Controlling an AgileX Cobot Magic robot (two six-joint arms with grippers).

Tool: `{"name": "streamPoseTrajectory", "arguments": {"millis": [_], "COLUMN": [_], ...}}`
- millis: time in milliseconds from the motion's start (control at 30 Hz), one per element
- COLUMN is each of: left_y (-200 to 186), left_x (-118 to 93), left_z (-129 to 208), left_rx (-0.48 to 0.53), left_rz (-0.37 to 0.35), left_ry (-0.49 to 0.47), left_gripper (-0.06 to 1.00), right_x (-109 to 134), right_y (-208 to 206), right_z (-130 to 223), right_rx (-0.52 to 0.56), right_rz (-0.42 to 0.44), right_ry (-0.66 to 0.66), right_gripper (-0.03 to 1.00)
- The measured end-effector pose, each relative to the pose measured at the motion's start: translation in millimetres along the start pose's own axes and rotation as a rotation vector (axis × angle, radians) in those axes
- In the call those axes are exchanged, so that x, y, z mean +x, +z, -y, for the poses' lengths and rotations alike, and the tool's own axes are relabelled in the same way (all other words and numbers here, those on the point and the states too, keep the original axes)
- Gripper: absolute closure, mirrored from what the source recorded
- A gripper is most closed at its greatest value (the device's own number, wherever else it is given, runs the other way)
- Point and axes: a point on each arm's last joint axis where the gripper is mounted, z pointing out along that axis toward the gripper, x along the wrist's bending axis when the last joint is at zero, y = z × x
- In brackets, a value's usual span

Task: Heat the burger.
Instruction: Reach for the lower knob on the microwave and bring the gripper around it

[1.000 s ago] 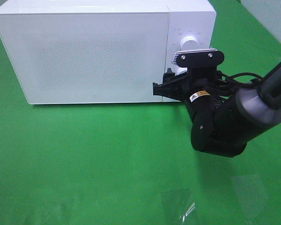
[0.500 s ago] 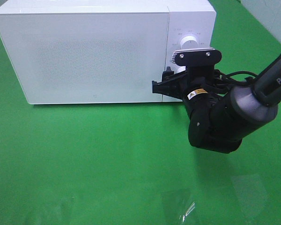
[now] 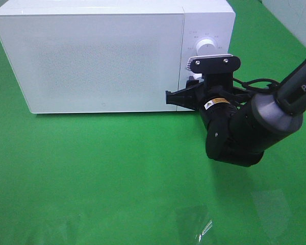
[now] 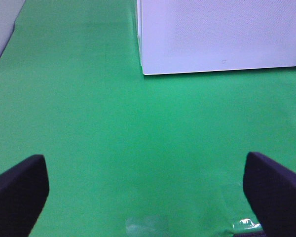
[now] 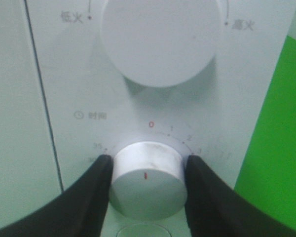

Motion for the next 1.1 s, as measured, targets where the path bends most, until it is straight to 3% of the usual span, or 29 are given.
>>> {"name": "streamPoseTrajectory", "arguments": {"millis": [267, 500, 567, 600, 633, 667, 700, 733, 767, 800, 900, 967, 1100], "left_y": [0.0, 0.0, 0.0, 0.0, 0.0, 0.0, 0.0, 0.0, 0.0, 0.0, 0.0, 0.0, 0.0], "left_x": [0.0, 0.0, 0.0, 0.0, 0.0, 0.0, 0.0, 0.0, 0.0, 0.0, 0.0, 0.0, 0.0], "left_z": [0.0, 0.0, 0.0, 0.0, 0.0, 0.0, 0.0, 0.0, 0.0, 0.0, 0.0, 0.0, 0.0], "left_rx": [0.0, 0.0, 0.0, 0.0, 0.0, 0.0, 0.0, 0.0, 0.0, 0.0, 0.0, 0.0, 0.0], "left_rz": [0.0, 0.0, 0.0, 0.0, 0.0, 0.0, 0.0, 0.0, 0.0, 0.0, 0.0, 0.0, 0.0], "left_ry": [0.0, 0.0, 0.0, 0.0, 0.0, 0.0, 0.0, 0.0, 0.0, 0.0, 0.0, 0.0, 0.0], "left_gripper": [-0.05, -0.05, -0.05, -0.05, -0.05, -0.05, -0.05, -0.05, -0.05, -0.05, -0.05, -0.05, -0.05], "right_x": [0.0, 0.1, 0.6, 0.6, 0.7, 0.7, 0.5, 1.1, 1.1, 1.1, 1.0, 0.3, 0.1], "right_y": [0.0, 0.0, 0.0, 0.0, -0.7, -0.7, -0.5, -1.1, -1.1, -1.3, -1.5, -1.5, -1.3], "right_z": [-0.1, -0.1, -0.4, -0.4, 0.4, 0.4, 0.4, 0.8, 0.8, 0.5, 0.4, 0.1, 0.4], "right_rx": [-0.001, -0.001, -0.002, -0.002, 0.003, 0.003, 0.003, 0.01, 0.01, 0.01, 0.011, 0.012, 0.018], "right_rz": [0.0, -0.002, -0.007, -0.007, -0.013, -0.013, -0.014, -0.023, -0.023, -0.035, -0.041, -0.052, -0.057], "right_ry": [0.01, 0.211, 0.477, 0.477, 0.645, 0.645, 0.747, 0.951, 0.951, 1.107, 1.197, 1.478, 1.618], "right_gripper": [0.55, 0.55, 0.55, 0.55, 0.55, 0.55, 0.55, 0.55, 0.55, 0.54, 0.54, 0.54, 0.54]}}
